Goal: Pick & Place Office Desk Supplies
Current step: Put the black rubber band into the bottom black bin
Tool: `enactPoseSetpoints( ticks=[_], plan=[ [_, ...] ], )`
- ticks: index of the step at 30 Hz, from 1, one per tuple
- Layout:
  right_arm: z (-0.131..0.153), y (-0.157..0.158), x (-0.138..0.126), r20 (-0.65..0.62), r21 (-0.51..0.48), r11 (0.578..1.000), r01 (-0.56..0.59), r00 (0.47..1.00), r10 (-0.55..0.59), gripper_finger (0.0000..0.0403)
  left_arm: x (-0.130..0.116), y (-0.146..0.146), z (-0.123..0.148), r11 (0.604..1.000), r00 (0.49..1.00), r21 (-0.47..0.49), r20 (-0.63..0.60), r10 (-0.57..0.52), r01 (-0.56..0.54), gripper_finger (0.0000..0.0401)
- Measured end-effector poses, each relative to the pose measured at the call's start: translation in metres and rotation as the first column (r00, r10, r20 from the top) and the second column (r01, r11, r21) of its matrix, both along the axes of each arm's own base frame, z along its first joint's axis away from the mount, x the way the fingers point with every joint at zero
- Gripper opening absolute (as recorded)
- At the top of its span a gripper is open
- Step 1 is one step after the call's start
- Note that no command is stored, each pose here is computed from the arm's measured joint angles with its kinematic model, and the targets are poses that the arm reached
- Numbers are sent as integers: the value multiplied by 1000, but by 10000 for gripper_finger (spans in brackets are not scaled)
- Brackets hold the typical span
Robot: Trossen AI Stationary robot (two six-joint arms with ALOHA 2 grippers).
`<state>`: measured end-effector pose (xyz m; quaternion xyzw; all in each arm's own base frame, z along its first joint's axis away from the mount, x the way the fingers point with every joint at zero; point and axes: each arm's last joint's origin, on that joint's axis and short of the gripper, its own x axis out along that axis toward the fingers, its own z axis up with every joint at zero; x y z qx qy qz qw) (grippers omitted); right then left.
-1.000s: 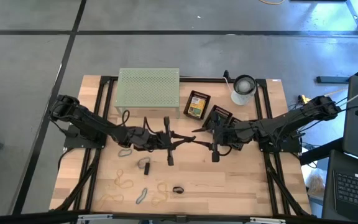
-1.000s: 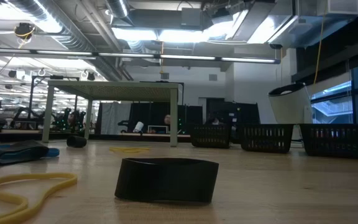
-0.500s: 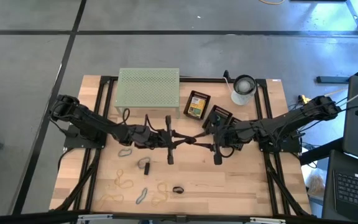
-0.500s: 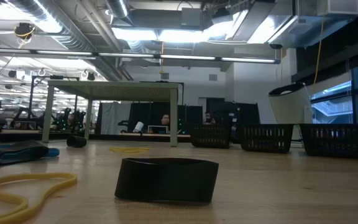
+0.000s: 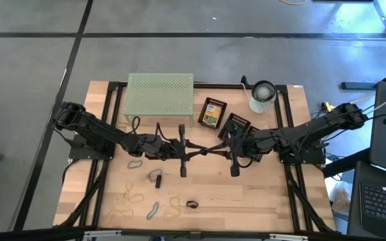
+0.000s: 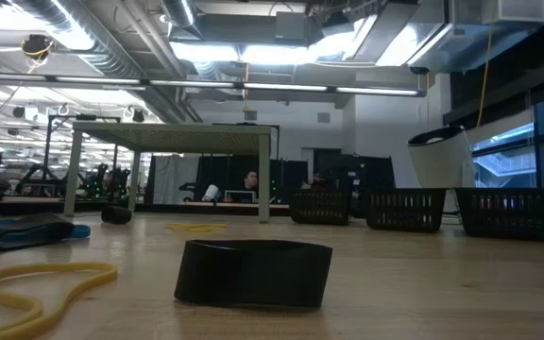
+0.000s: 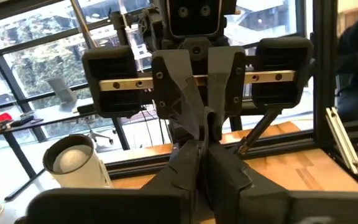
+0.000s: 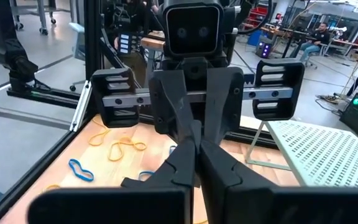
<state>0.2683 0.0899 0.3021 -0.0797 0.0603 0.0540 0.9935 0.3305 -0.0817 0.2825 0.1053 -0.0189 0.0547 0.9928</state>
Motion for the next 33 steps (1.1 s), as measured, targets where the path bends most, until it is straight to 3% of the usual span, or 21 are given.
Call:
enactPoseSetpoints(
  ticks=[6, 9, 13, 19, 24, 27, 30, 33],
  plan=[
    [0, -2, -2, -33, 5, 999, 35, 999, -35, 5, 0, 2, -1, 996, 999, -79, 0, 47, -47, 91],
    [0, -6, -7, -164, 2, 994, 108, 981, -107, 4, -1, 4, -1, 989, 995, -113, -7, 96, -96, 133],
    [5, -14, -19, -355, 12, 973, 232, 910, -213, 3, -6, 5, 1, 985, 992, -121, -60, 114, -120, 174],
    [-8, -22, -41, -627, 7, 907, 420, 709, -324, 4, -16, 8, -3, 963, 978, -223, -173, 115, -152, 191],
    [-25, -32, -65, -790, -58, 775, 629, 446, -421, 5, -19, 6, -11, 948, 959, -261, -260, 113, -182, 186],
    [-37, -38, -79, -841, -130, 704, 698, 298, -451, 5, -21, 2, -13, 949, 955, -263, -281, 100, -177, 185],
    [-53, -42, -85, -872, -155, 666, 730, 215, -439, 5, -23, -4, -14, 953, 954, -259, -288, 81, -159, 185],
    [-71, -46, -88, -885, -173, 635, 753, 165, -436, 6, -26, -12, -14, 957, 956, -258, -289, 57, -135, 185]
  ],
)
